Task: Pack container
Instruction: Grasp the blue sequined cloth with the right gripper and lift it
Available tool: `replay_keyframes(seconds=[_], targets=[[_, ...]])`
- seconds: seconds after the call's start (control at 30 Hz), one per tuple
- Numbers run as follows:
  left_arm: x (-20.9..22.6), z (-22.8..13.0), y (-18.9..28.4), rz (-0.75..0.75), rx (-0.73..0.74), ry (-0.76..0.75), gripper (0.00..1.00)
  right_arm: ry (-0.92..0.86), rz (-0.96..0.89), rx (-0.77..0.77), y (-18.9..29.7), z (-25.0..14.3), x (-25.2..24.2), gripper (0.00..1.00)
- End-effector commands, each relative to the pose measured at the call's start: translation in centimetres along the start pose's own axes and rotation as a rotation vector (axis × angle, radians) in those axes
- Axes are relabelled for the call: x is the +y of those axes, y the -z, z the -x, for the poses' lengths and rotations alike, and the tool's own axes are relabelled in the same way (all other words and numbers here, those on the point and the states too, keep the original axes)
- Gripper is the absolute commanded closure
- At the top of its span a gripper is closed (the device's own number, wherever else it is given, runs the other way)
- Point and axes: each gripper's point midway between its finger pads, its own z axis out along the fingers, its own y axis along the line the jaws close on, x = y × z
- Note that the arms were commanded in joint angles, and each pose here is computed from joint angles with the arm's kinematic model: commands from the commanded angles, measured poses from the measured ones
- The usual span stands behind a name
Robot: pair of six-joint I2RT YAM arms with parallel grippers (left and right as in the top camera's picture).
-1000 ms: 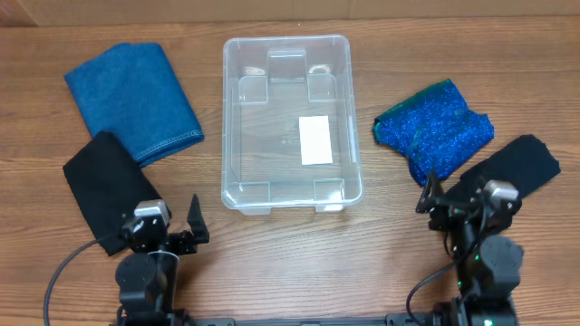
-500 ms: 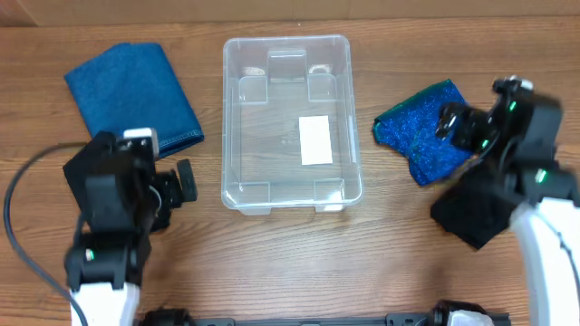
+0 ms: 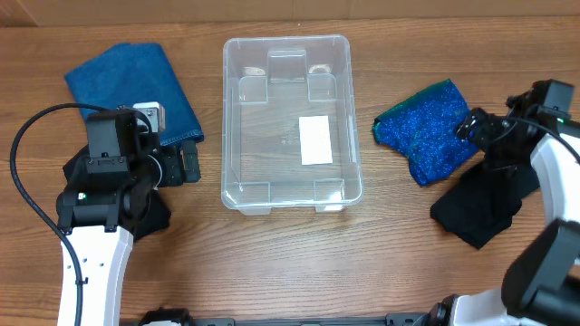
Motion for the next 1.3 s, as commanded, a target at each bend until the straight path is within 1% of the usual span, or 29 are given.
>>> replay_keyframes(seconds=[0.0, 0.1, 0.3, 0.5, 0.6, 0.63, 0.7, 0.77, 0.8, 0.83, 0.87, 0.9, 0.93, 0.97, 1.0, 1.03, 1.07, 1.17, 1.27], targets=[[-0.2, 1.0, 0.7, -0.014, -0.027, -0.015, 0.0, -0.069, -0.071, 0.05, -2.5, 0.1, -1.7, 0.0], [-0.2, 1.0, 0.7, -0.014, -0.027, -0.015, 0.0, -0.083, -0.084, 0.092, -4.5, -0.4, -2.4, 0.0], [-0.2, 1.0, 0.7, -0.014, -0.027, -0.014, 0.0, -0.085, -0.061, 0.091, -6.5, 0.2, -2.3, 0.0], [-0.2, 1.0, 0.7, -0.014, -0.027, -0.014, 0.0, -0.105, -0.038, 0.177, -9.2, -1.4, -2.6, 0.0], [-0.2, 1.0, 0.7, -0.014, -0.027, -0.014, 0.0, -0.106, 0.005, 0.183, -9.8, -1.4, -2.0, 0.0], [-0.2, 1.0, 0.7, -0.014, -0.027, -0.014, 0.0, -0.104, 0.033, 0.178, -9.9, -1.2, -1.5, 0.02], [-0.2, 1.0, 0.7, -0.014, -0.027, -0.014, 0.0, -0.099, 0.101, 0.166, -9.9, -0.7, -0.3, 0.15], [-0.2, 1.0, 0.7, -0.014, -0.027, -0.014, 0.0, -0.094, 0.151, 0.157, -9.8, -0.3, 0.6, 0.36], [-0.2, 1.0, 0.7, -0.014, -0.027, -0.014, 0.0, -0.091, 0.167, 0.153, -9.8, -0.2, 0.9, 0.44], [-0.2, 1.0, 0.7, -0.014, -0.027, -0.014, 0.0, -0.089, 0.172, 0.147, -9.8, 0.0, 1.0, 0.5], [-0.2, 1.0, 0.7, -0.014, -0.027, -0.014, 0.0, -0.086, 0.174, 0.14, -9.8, 0.1, 1.0, 0.52], [-0.2, 1.0, 0.7, -0.014, -0.027, -0.014, 0.0, -0.085, 0.175, 0.137, -9.8, 0.2, 1.1, 0.57], [-0.2, 1.0, 0.7, -0.014, -0.027, -0.014, 0.0, -0.083, 0.177, 0.132, -9.8, 0.3, 1.1, 0.65], [-0.2, 1.0, 0.7, -0.014, -0.027, -0.014, 0.0, -0.081, 0.179, 0.127, -9.8, 0.5, 1.1, 0.74], [-0.2, 1.0, 0.7, -0.014, -0.027, -0.015, 0.0, -0.078, 0.184, 0.121, -9.8, 0.6, 1.2, 0.87], [-0.1, 1.0, 0.7, -0.013, -0.028, -0.014, 0.0, -0.076, 0.193, 0.116, -9.8, 0.8, 1.4, 0.94], [-0.1, 1.0, 0.7, -0.013, -0.028, -0.014, 0.0, -0.074, 0.2, 0.112, -9.8, 0.9, 1.5, 0.96], [-0.1, 1.0, 0.7, -0.011, -0.028, -0.015, 0.0, -0.051, 0.263, 0.091, -8.7, 1.9, 3.0, 0.96], [0.1, 1.0, 0.7, 0.001, -0.028, -0.014, 0.0, -0.008, 0.333, 0.018, -5.1, 4.7, 5.4, 0.96]])
